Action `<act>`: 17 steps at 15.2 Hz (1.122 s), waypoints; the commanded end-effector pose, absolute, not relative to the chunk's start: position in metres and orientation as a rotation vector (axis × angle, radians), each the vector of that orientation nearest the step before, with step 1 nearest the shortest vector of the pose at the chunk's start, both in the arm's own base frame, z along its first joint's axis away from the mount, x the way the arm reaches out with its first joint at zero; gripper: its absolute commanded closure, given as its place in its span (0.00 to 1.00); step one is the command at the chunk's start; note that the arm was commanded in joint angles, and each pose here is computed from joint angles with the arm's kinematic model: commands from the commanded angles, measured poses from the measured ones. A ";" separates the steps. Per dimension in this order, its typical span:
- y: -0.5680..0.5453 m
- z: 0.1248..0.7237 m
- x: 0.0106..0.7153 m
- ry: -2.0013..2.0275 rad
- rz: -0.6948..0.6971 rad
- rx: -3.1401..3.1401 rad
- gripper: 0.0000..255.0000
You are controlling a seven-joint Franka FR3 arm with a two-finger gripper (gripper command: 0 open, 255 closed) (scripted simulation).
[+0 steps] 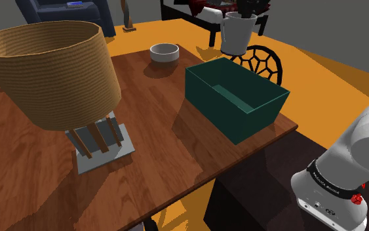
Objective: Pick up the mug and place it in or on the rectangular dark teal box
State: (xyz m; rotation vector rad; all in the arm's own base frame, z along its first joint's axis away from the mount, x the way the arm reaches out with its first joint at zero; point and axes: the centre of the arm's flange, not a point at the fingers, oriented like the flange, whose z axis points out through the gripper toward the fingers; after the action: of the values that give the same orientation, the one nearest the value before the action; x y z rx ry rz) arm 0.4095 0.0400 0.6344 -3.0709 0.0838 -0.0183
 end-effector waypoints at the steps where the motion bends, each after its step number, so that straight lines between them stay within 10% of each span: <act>1: 0.040 0.630 0.397 0.084 -0.018 -3.071 1.00; 17: 0.040 0.546 0.397 0.084 -0.018 -3.071 1.00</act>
State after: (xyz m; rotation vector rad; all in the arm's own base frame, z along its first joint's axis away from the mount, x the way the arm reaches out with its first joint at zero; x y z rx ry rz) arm 0.3968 0.0394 0.5518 -3.0709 0.0833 -0.0172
